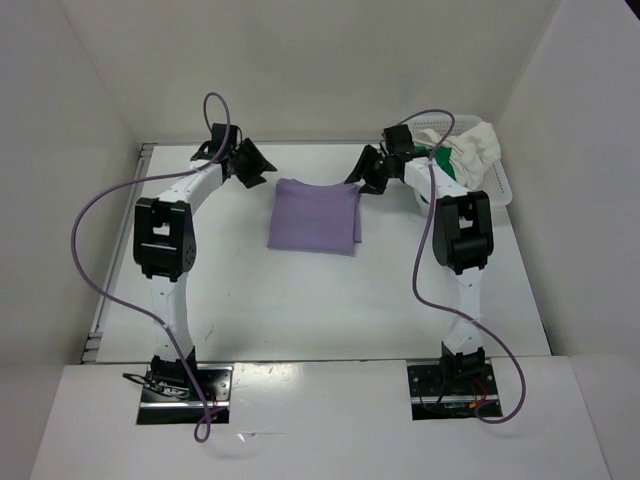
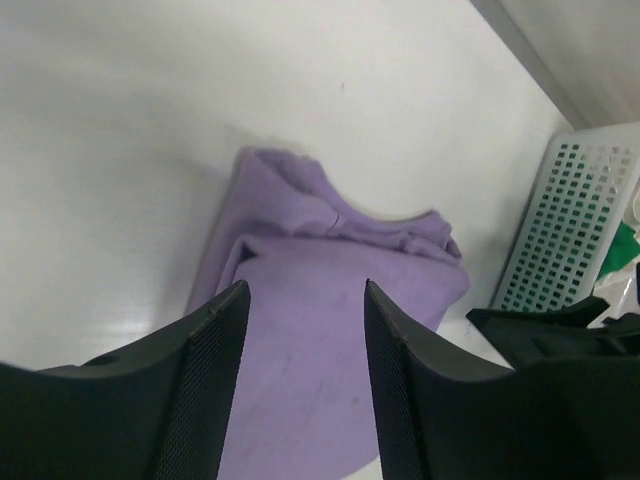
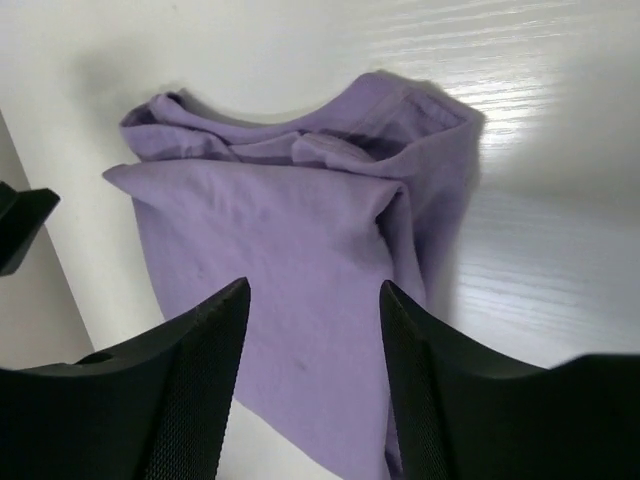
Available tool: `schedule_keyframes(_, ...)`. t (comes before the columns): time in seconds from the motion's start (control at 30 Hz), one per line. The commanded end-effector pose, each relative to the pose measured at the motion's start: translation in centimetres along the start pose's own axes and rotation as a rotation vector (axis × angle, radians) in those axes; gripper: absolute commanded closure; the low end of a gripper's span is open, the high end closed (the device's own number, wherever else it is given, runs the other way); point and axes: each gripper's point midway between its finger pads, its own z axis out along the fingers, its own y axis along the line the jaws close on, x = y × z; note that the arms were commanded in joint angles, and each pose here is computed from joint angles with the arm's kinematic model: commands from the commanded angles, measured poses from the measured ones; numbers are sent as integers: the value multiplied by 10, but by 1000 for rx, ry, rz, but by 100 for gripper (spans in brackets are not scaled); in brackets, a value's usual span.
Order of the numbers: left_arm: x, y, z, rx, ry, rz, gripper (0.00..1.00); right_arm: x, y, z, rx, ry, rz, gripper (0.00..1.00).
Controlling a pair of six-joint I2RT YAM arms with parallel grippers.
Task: Fold and stack the t-shirts
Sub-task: Fold the long partially folded tshirt into a neat square, then put the neatly folded tshirt into the corner of the board with the left arm
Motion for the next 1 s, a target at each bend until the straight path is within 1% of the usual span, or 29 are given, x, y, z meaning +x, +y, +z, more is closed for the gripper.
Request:
schedule_keyframes(0.0,-10,-45,-52,130,-94,86,44,-13,52,-41,-66,-106,-104,39)
schedule_keyframes(0.03,15,-28,-47,101,-40,79,44,4,54,-43,-68,-86,-122,40)
schedule_keyframes(0.07,28,-24,-47,92,-18,111,45,13,54,-43,-66,-70,-125,48)
schedule_keyframes(0.1,48,-27,-44,97,11,129,45,22,58,-43,-85,-50,-132,58)
schedule_keyframes(0.13,60,-23,-44,108,59,124,45,42,52,-38,-78,-5,-128,69)
schedule_keyframes(0.17,74,-7,-41,79,104,117,45,46,55,-43,-99,6,-131,88)
schedule_keyframes(0.2,80,0,-40,65,116,112,45,55,55,-45,-96,20,-117,94)
schedule_keyframes(0.23,81,10,-37,35,109,120,40,68,48,-44,-102,41,-90,97)
schedule_keyframes(0.27,78,18,-39,19,96,140,36,67,59,-60,-136,19,-94,97)
schedule_keyframes(0.33,66,36,-40,-36,51,159,30,81,58,-68,-141,25,-88,97)
schedule_keyframes(0.37,60,42,-39,-65,23,176,23,78,67,-84,-163,-1,-101,95)
schedule_keyframes(0.4,55,46,-39,-69,17,198,20,79,69,-90,-169,-7,-105,85)
schedule_keyframes(0.43,59,54,-33,-83,33,207,18,84,66,-93,-164,-1,-93,78)
schedule_keyframes(0.5,69,61,-18,-73,89,229,18,92,68,-109,-179,-2,-97,64)
schedule_keyframes(0.53,74,63,-12,-64,114,225,18,94,69,-113,-182,-5,-99,61)
schedule_keyframes(0.57,86,72,-3,-58,167,220,19,96,69,-118,-184,-8,-101,58)
schedule_keyframes(0.6,86,67,1,-29,170,224,21,100,67,-124,-187,-11,-102,56)
schedule_keyframes(0.63,94,68,10,-19,194,236,29,102,67,-128,-189,-14,-104,55)
schedule_keyframes(0.67,100,68,15,-20,207,242,34,105,66,-130,-188,-12,-94,53)
schedule_keyframes(0.7,97,62,18,-4,206,245,40,108,65,-134,-189,-13,-94,53)
schedule_keyframes(0.73,104,63,25,-7,222,249,44,112,63,-133,-190,0,-92,53)
schedule_keyframes(0.77,107,56,28,17,229,260,52,110,66,-137,-199,-10,-97,53)
schedule_keyframes(0.83,103,42,33,39,212,244,66,115,64,-138,-204,-1,-87,52)
schedule_keyframes(0.87,99,36,33,51,198,233,78,118,61,-136,-198,6,-84,52)
schedule_keyframes(0.9,98,35,35,50,198,216,84,117,63,-139,-204,0,-87,52)
schedule_keyframes(0.97,76,34,30,34,141,171,94,121,61,-138,-206,13,-84,52)
